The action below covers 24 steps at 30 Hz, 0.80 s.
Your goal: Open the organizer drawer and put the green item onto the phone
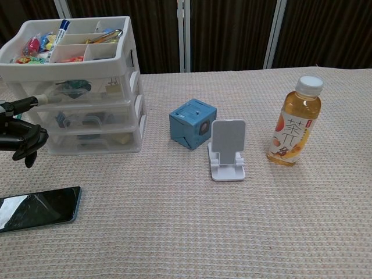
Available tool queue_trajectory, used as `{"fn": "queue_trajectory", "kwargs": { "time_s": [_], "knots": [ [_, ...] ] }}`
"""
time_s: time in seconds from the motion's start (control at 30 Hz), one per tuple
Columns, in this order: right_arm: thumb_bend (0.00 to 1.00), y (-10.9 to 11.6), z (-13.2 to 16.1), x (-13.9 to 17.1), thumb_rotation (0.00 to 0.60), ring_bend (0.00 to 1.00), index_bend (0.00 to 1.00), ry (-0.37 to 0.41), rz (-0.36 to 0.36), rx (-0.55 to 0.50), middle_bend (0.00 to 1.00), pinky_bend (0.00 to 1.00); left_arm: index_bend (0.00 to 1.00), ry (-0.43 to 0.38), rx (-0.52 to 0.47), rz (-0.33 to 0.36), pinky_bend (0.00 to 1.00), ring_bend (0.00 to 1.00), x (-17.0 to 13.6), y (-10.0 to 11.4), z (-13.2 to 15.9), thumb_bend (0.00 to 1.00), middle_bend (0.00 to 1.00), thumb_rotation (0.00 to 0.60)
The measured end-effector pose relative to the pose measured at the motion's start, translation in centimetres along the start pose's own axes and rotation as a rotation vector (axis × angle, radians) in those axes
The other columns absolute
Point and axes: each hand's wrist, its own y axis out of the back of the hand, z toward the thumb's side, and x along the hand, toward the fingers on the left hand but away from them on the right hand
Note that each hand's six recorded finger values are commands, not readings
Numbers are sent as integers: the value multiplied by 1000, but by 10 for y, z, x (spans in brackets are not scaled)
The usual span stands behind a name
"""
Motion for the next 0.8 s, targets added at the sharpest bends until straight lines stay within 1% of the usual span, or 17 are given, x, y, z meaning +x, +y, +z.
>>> {"fn": "queue_trajectory", "kwargs": {
  "time_s": [0.27, 0.43, 0.6, 0.8],
  "knots": [
    [17, -1, 0, 0, 600, 0, 0, 0, 4, 2, 0, 0, 0, 10, -22, 4, 614, 771, 15, -5, 1, 759, 761, 600],
    [17, -3, 1, 0, 600, 0, 0, 3, 9, 8, 0, 0, 0, 18, -26, -22, 614, 771, 21, -11, 1, 760, 761, 600],
    [16, -4, 1, 0, 600, 0, 0, 2, 7, 9, 0, 0, 0, 24, -51, -54, 614, 771, 26, -17, 3, 761, 761, 600],
    [16, -4, 1, 0, 600, 0, 0, 3, 8, 8, 0, 0, 0, 7, -60, -61, 614, 770, 29, -19, 6, 761, 761, 600]
  ]
}}
